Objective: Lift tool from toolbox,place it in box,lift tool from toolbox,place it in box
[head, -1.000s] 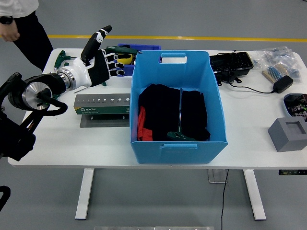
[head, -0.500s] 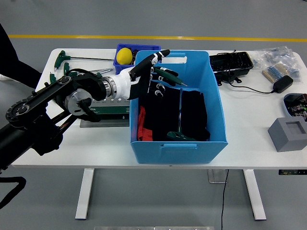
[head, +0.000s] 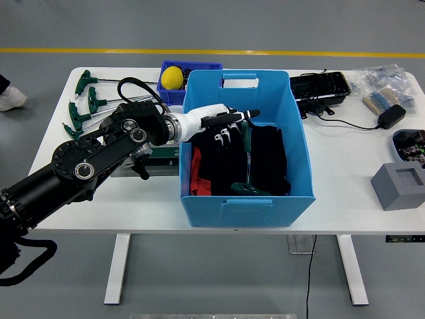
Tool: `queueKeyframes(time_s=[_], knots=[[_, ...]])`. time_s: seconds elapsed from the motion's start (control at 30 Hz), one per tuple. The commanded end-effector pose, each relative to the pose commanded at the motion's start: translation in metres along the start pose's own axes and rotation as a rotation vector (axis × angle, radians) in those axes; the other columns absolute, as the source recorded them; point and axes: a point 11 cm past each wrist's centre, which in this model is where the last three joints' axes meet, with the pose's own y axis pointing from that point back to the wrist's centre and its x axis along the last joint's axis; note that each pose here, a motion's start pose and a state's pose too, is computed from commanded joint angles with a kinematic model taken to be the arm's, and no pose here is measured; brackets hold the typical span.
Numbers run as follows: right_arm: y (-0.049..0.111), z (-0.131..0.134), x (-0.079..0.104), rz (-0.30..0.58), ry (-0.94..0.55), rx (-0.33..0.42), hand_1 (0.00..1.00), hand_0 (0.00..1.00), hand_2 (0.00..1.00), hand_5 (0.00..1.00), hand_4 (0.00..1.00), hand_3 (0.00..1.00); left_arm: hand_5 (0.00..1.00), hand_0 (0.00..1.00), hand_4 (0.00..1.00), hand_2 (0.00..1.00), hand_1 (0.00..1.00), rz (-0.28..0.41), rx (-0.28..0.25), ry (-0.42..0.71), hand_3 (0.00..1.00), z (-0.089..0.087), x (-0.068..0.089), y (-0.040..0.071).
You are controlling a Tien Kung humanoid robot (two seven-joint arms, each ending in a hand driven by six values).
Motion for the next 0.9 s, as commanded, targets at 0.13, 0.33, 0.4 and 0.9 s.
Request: queueKeyframes(time_s=[0.13,0.33,0.4,0.9], knots=[[0.000,0.000,0.000,0.001,0.002,0.000,0.627,0.642,0.702,0.671,0.807,0.569,0.998,0.240,0.887,0.592,0.408,0.016,-0.012,-0.173,0.815,0.009,-0.001,0.000],[0.000,0.000,0.001,0.001,0.002,0.001,0.627,0.642,0.702,0.671,0.806,0.568,0.998,0.270,0.872,0.609,0.446,0.121,-0.041,-0.387,0.812,0.019,0.007,0.006],[0.000,-0.001,0.001,0.002,0.001,0.002,0.627,0.642,0.702,0.671,0.806,0.568,0.998,0.270,0.872,0.609,0.446,0.179,-0.060,-0.438,0.812,0.022,0.014,0.010],[0.000,0.006,0.000,-0.001,-0.001,-0.005,0.625,0.641,0.701,0.672,0.805,0.568,0.869,0.658,0.828,0.799,0.732,0.658,-0.307,-0.078,0.777,-0.029,0.073,0.082]])
